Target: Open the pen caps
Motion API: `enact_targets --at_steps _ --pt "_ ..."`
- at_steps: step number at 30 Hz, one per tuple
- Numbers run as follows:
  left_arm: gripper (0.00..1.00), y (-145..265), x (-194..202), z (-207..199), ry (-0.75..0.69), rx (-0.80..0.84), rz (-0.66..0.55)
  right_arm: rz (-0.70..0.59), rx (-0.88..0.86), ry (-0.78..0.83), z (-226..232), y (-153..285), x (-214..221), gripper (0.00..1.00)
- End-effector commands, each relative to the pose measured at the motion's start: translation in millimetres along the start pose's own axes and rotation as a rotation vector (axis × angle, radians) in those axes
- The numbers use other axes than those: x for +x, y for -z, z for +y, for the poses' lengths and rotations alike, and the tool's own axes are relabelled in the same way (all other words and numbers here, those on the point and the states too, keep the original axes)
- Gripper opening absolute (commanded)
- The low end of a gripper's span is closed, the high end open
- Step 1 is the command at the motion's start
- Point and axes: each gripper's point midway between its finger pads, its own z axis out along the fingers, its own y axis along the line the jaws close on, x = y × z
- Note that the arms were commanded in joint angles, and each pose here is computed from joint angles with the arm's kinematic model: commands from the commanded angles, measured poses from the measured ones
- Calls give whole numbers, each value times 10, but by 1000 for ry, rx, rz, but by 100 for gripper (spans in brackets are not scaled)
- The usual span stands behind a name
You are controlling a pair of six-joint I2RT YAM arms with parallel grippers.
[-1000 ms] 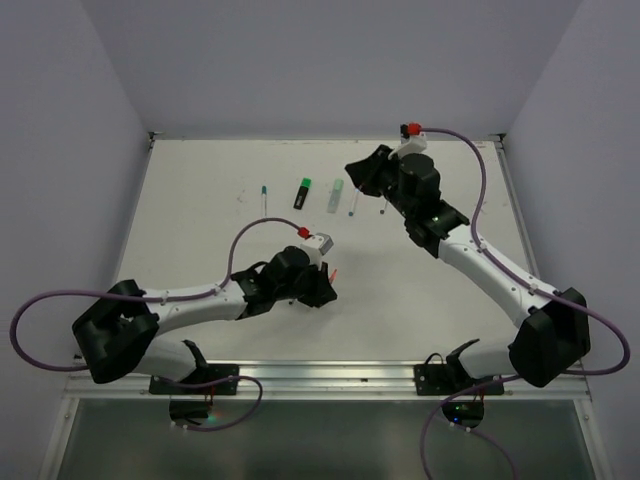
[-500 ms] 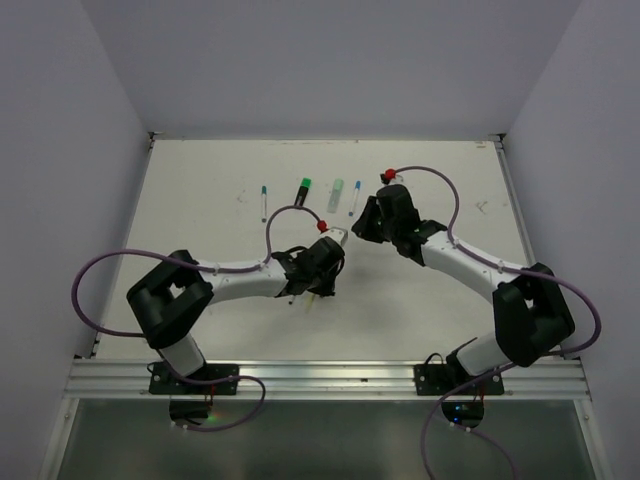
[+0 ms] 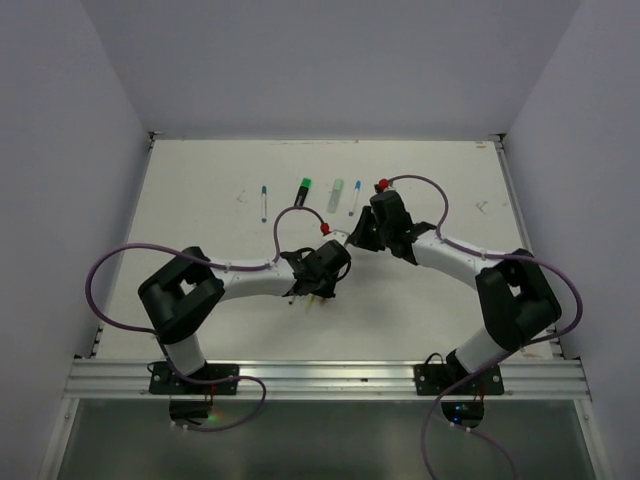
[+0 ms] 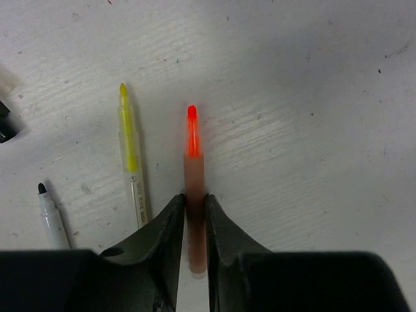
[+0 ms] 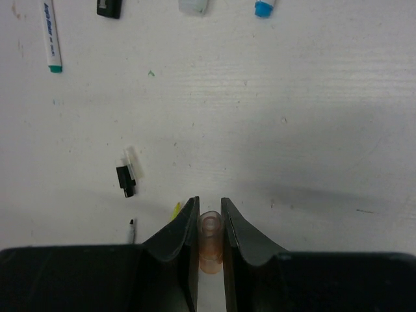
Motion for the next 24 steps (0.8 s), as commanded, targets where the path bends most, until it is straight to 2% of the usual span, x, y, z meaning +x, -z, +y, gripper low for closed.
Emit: enact_targets --at_steps 1,6,16,24 --pt "23 -49 131 151 -10 -85 40 47 -26 -35 35 -112 162 0" --pt "25 -55 181 206 -11 -102 50 116 -36 -72 8 -250 369 2" --pt "26 29 127 214 6 -100 20 164 -50 -135 -22 -457 580 10" --pt "34 298 -92 115 52 -39 -48 200 -19 -138 -109 -548 750 16"
